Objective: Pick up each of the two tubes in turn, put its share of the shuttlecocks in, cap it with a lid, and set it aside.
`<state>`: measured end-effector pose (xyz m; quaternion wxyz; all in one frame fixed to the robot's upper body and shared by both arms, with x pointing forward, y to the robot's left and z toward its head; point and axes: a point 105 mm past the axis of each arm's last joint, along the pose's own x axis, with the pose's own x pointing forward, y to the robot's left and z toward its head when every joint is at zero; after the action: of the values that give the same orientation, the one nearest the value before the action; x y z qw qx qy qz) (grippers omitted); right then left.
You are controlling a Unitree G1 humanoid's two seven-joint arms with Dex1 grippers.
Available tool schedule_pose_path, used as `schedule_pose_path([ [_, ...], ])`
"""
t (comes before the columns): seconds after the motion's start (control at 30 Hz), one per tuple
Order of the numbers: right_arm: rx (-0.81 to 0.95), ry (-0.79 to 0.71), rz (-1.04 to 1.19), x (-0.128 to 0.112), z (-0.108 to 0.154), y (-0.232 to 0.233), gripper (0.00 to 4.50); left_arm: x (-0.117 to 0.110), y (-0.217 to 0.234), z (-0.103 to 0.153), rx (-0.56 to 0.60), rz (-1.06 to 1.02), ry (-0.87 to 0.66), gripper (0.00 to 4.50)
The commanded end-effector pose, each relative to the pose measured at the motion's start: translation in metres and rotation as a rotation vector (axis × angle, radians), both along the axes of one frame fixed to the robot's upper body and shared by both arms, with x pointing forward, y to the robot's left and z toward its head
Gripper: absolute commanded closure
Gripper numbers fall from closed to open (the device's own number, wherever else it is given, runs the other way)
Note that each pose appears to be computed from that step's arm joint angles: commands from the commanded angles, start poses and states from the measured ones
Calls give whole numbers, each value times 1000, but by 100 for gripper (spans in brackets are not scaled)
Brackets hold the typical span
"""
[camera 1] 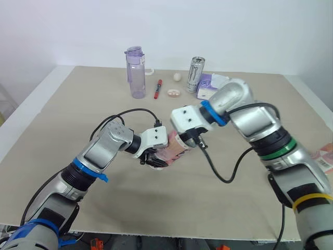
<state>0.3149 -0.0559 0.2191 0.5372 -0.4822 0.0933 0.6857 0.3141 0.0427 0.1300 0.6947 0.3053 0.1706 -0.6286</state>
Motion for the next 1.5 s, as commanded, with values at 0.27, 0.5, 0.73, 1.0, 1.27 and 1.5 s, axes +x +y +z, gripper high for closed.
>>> schedule_pose_path([
  [0.27,404,108,-252,-22,63,-74,447,7,7,-17,-103,72,-12,175],
  [0.5,525,160,-430,-35,50,-106,447,-4,-14,-11,-427,57,56,175],
  [0.73,566,166,-597,-40,29,-133,447,-19,-31,-25,-542,-31,43,175],
  [1.0,536,179,-719,-49,11,-159,447,-32,-45,-33,-562,-155,42,175],
  [1.27,423,179,-820,-54,-3,-192,447,-32,-48,-33,-543,-189,27,175],
  [1.5,234,196,-988,-59,-26,-244,296,-34,-50,-34,-540,-213,41,175],
])
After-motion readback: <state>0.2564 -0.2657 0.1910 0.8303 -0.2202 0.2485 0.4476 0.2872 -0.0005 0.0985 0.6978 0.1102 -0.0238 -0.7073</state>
